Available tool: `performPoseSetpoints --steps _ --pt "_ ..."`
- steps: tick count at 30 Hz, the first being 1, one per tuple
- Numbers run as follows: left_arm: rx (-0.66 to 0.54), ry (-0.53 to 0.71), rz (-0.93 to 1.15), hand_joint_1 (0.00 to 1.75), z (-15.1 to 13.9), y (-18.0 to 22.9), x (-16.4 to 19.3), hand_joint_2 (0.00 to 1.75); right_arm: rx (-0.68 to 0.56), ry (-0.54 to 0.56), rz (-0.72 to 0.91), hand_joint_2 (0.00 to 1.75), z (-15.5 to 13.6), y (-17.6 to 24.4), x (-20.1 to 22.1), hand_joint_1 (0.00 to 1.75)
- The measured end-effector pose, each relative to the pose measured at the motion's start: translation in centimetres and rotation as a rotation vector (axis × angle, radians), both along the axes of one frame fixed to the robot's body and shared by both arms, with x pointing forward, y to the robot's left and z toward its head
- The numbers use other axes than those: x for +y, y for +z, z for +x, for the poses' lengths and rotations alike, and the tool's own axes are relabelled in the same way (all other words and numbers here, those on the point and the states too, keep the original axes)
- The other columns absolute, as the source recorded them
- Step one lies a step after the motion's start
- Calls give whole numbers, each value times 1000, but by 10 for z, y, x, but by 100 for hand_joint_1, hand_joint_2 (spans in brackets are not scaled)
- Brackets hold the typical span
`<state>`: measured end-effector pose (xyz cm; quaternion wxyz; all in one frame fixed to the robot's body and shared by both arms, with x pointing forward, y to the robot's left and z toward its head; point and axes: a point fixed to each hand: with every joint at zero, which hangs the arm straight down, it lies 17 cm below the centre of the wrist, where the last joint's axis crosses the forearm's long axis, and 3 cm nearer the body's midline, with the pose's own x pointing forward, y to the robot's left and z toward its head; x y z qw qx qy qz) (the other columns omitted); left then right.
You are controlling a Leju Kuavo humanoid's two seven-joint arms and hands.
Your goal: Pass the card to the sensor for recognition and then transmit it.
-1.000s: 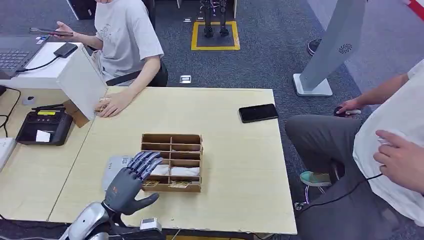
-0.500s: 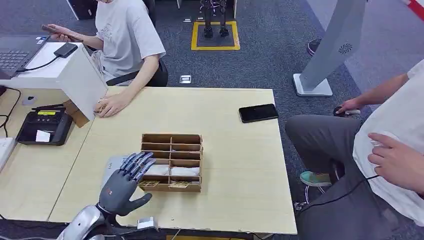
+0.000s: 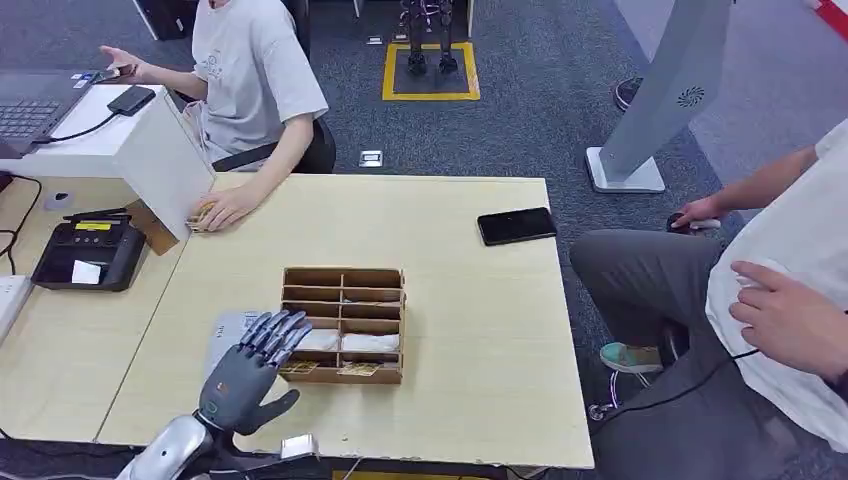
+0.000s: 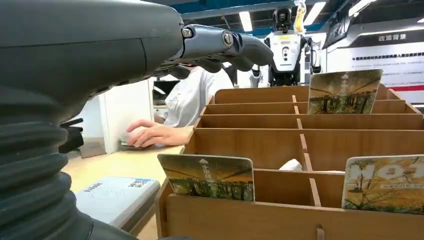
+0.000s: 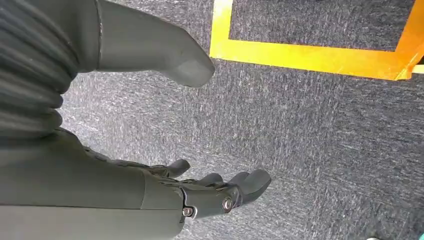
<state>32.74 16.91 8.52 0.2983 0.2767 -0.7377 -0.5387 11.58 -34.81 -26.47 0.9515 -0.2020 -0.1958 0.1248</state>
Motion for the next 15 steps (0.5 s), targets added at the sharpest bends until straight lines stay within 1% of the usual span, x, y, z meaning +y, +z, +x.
performPoseSetpoints --steps 15 --pt "27 14 -18 0 3 -8 -5 175 -2 12 -2 175 1 0 1 0"
